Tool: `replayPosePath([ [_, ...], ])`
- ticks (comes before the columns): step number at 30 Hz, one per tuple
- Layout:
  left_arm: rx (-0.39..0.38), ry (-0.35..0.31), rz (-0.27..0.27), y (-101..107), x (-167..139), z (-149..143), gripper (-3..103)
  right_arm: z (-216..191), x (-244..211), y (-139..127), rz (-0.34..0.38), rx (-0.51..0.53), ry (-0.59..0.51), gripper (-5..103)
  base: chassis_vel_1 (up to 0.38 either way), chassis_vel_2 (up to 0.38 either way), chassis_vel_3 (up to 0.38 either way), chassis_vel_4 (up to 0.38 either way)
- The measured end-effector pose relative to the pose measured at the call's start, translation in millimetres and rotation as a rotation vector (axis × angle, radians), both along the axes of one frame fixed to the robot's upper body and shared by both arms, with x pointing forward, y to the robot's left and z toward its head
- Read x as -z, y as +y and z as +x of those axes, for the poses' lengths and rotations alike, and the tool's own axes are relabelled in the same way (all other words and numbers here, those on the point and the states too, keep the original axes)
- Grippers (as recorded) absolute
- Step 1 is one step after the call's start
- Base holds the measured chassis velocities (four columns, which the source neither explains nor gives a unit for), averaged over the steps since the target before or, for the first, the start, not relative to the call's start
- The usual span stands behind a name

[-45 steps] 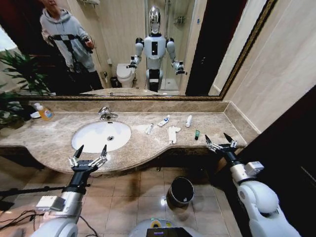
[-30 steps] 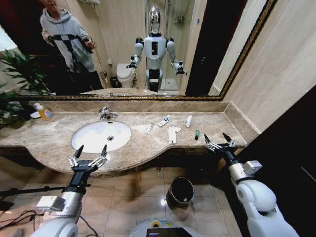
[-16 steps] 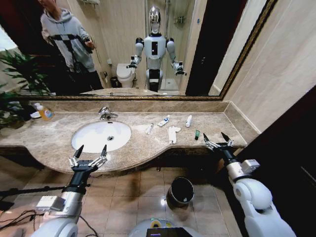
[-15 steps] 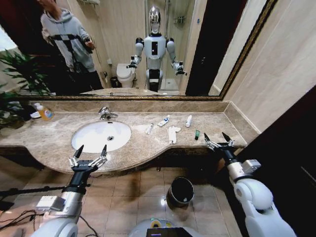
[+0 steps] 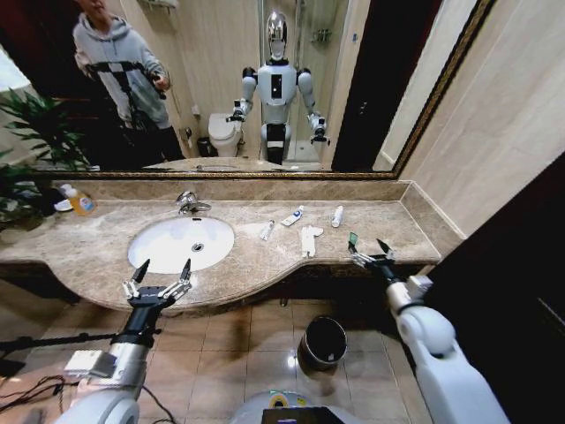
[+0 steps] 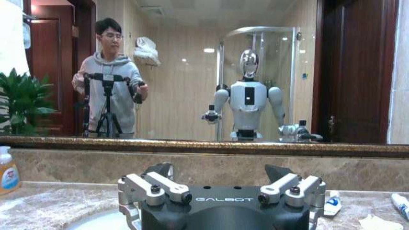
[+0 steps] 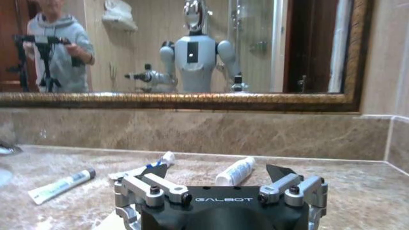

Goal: Pick up the trash from the sink and place it in the trash bin.

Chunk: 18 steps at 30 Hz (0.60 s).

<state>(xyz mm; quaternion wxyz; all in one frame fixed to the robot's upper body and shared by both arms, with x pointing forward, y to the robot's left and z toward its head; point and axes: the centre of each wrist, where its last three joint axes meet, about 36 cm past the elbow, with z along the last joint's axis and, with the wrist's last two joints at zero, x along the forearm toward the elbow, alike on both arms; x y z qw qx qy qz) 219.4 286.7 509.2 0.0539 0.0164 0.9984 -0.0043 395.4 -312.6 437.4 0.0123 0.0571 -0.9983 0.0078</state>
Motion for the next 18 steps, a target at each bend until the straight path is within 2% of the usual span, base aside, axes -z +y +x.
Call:
replayPosePath([
  [7,0.0,0.0,0.0,0,0,0,100,28,21,12,-0.051,0.019,0.044,100,0.0,0.0,0.0,0.0],
  [14,0.0,0.0,0.0,0,0,0,100,58,42,6,-0.082,0.069,0.088,100,0.0,0.0,0.0,0.0],
  [15,0.0,0.0,0.0,0,0,0,100,60,44,5,-0.083,0.075,0.094,103,0.0,0.0,0.0,0.0],
  [16,0.0,0.0,0.0,0,0,0,100,60,46,4,-0.084,0.08,0.101,99,0.0,0.0,0.0,0.0],
  [18,0.0,0.0,0.0,0,0,0,100,60,47,3,-0.084,0.083,0.105,99,0.0,0.0,0.0,0.0],
])
